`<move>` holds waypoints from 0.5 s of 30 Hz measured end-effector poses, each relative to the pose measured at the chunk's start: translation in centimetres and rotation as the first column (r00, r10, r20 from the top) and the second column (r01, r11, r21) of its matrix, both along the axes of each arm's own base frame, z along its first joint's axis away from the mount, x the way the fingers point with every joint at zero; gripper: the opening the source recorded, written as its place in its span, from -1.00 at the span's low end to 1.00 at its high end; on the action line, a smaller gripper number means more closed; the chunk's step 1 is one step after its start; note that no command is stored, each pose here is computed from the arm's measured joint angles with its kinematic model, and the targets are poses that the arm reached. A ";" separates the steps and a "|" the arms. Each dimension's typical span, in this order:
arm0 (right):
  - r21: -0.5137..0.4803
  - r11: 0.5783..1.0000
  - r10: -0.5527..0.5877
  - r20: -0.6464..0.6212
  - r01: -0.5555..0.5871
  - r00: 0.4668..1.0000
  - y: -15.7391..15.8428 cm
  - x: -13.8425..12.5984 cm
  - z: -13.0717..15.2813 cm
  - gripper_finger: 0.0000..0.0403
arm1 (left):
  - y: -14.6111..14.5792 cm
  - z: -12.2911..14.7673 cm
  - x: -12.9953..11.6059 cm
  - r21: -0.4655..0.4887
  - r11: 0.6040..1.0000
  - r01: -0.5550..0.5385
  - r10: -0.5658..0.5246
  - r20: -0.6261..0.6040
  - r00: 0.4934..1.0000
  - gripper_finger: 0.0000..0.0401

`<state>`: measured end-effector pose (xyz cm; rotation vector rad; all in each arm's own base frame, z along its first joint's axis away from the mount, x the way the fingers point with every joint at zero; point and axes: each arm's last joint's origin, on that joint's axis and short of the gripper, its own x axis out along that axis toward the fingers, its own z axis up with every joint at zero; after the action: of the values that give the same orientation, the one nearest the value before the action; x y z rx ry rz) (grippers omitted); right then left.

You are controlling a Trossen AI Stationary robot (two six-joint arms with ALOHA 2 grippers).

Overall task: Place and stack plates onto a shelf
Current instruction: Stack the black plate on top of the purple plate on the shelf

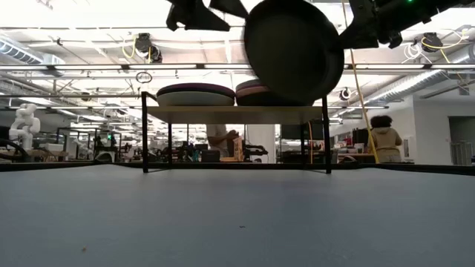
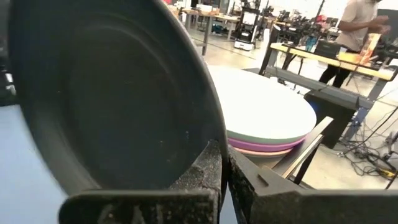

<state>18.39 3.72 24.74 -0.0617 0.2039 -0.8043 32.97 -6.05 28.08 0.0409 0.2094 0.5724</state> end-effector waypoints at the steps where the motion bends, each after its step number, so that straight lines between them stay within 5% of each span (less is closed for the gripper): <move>1: -0.002 1.000 -0.001 0.000 0.001 1.000 0.0 0.0 0.0 -1.00 | 0.1 0.1 0.2 -0.016 1.000 0.021 -0.021 0.019 1.000 0.41; 7: -0.006 1.000 0.003 -0.007 -0.003 1.000 0.0 0.0 0.0 -1.00 | -0.1 0.4 0.5 -0.055 0.991 0.124 -0.120 0.069 0.990 0.40; 15: -0.001 1.000 0.001 0.001 -0.001 1.000 0.0 0.0 0.0 -1.00 | 0.7 -0.5 0.8 -0.112 0.992 0.051 -0.044 0.063 0.997 0.15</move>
<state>18.42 3.73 24.76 -0.0623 0.2026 -0.8030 33.80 -5.34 27.63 -0.0815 0.1815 0.5128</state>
